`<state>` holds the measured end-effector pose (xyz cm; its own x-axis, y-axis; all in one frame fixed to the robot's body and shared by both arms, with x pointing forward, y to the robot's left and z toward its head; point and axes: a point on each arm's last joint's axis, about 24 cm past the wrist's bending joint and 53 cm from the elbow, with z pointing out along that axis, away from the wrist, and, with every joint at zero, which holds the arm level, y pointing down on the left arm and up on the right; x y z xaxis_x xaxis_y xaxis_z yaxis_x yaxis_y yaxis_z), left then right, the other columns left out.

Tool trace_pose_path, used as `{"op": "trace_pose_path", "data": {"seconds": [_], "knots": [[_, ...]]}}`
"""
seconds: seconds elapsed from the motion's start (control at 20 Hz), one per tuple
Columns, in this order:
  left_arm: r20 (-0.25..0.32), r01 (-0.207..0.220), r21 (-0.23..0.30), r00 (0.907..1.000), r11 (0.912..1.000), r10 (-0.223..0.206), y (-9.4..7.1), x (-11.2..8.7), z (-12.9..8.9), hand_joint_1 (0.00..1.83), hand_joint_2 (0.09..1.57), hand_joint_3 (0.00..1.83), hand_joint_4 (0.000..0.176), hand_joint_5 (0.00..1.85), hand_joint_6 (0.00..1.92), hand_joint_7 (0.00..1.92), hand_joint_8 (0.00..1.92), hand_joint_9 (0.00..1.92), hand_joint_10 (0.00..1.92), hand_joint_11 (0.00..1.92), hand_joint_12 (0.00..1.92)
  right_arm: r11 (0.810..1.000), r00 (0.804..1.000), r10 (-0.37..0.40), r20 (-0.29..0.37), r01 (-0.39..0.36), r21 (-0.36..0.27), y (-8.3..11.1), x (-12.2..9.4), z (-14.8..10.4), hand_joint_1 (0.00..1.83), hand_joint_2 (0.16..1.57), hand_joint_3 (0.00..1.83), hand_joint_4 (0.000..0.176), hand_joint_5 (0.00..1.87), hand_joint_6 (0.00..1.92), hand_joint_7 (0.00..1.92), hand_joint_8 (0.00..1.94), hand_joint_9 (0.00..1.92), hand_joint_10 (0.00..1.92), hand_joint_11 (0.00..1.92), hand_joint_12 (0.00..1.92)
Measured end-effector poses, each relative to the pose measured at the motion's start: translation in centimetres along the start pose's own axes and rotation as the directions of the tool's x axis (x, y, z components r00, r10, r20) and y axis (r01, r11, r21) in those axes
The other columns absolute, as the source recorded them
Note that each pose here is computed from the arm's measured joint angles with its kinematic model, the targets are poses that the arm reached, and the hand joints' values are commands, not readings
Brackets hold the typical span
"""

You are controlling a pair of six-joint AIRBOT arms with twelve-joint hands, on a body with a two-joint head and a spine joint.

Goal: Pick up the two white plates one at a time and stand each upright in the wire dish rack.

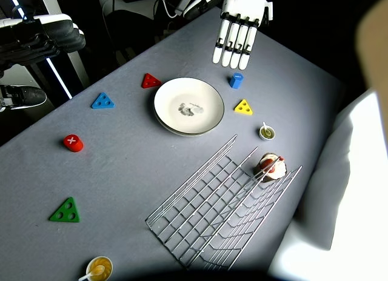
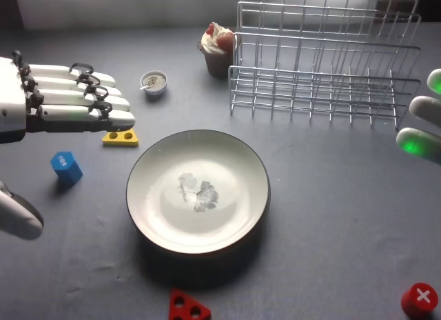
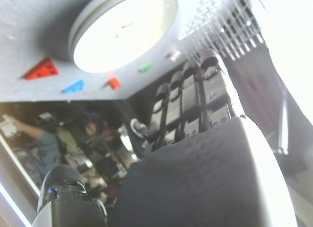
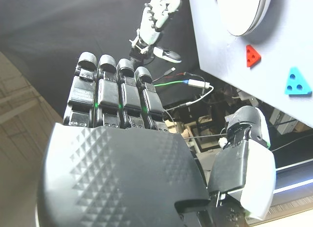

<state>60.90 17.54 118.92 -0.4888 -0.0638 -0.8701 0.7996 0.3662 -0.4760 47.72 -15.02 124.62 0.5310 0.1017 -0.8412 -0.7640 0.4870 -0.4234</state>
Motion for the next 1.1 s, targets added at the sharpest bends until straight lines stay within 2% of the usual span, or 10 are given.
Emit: {"op": "trace_pose_path", "data": {"seconds": [0.15,0.35,0.5,0.6,0.8,0.95,1.1], "knots": [[-0.039,-0.013,0.038,0.9991,0.9992,0.015,-0.9,1.0,0.0,0.0,0.88,0.0,0.0,0.02,0.0,0.03,0.01,0.05,0.0,0.03,0.01,1.0,1.0,0.01,0.004,-0.01,0.0,0.3,0.0,0.1,0.0,0.94,0.0,0.0,0.08,0.0,0.09,0.0,0.08,0.0,0.08,0.01],[-0.035,-0.007,0.065,0.9993,0.9979,0.01,-1.6,1.0,0.0,0.0,0.88,0.0,0.0,0.02,0.0,0.04,0.0,0.07,0.01,0.06,0.02,0.999,1.0,0.029,0.011,-0.029,-0.028,1.4,-0.2,0.2,0.05,0.95,0.0,0.0,0.1,0.01,0.11,0.01,0.11,0.01,0.1,0.02],[-0.041,-0.012,0.077,0.999,0.9969,0.016,-1.9,1.1,0.0,0.0,0.89,0.0,0.0,0.03,0.01,0.05,0.01,0.07,0.01,0.07,0.02,0.999,0.999,0.038,0.013,-0.037,-0.026,1.6,-0.1,0.2,0.05,0.96,0.0,0.0,0.1,0.01,0.11,0.01,0.1,0.0,0.1,0.02],[-0.055,-0.04,0.101,0.9974,0.9941,0.046,-2.4,1.1,0.0,0.0,0.9,0.01,0.0,0.04,0.01,0.05,0.01,0.08,0.01,0.07,0.02,0.999,0.999,0.044,0.014,-0.044,-0.02,1.6,0.0,0.3,0.06,0.96,0.0,0.0,0.11,0.01,0.12,0.01,0.11,0.01,0.11,0.02],[-0.047,-0.082,0.142,0.9949,0.9865,0.089,-3.4,0.2,-0.1,0.0,0.92,0.01,0.0,0.05,0.01,0.07,0.01,0.08,0.01,0.06,0.02,0.998,0.999,0.051,0.018,-0.05,-0.026,1.9,0.0,0.3,0.08,0.97,0.01,0.0,0.1,0.0,0.11,0.0,0.11,0.0,0.1,0.01],[-0.071,-0.094,0.132,0.992,0.9868,0.104,-3.1,0.8,-0.1,0.0,0.93,0.01,0.0,0.06,0.01,0.07,0.01,0.08,0.0,0.07,0.02,0.998,0.998,0.053,0.019,-0.053,-0.025,1.9,0.0,0.4,0.08,0.97,0.0,0.0,0.11,0.01,0.13,0.01,0.13,0.01,0.12,0.02],[-0.079,-0.096,0.089,0.9916,0.9914,0.103,-2.2,1.0,0.3,0.0,0.93,0.01,0.0,0.05,0.01,0.07,0.0,0.08,0.0,0.06,0.01,0.998,0.998,0.058,0.021,-0.058,-0.019,1.9,0.0,0.4,0.08,0.96,0.0,0.0,0.11,0.0,0.12,0.0,0.12,0.0,0.11,0.01]]}}
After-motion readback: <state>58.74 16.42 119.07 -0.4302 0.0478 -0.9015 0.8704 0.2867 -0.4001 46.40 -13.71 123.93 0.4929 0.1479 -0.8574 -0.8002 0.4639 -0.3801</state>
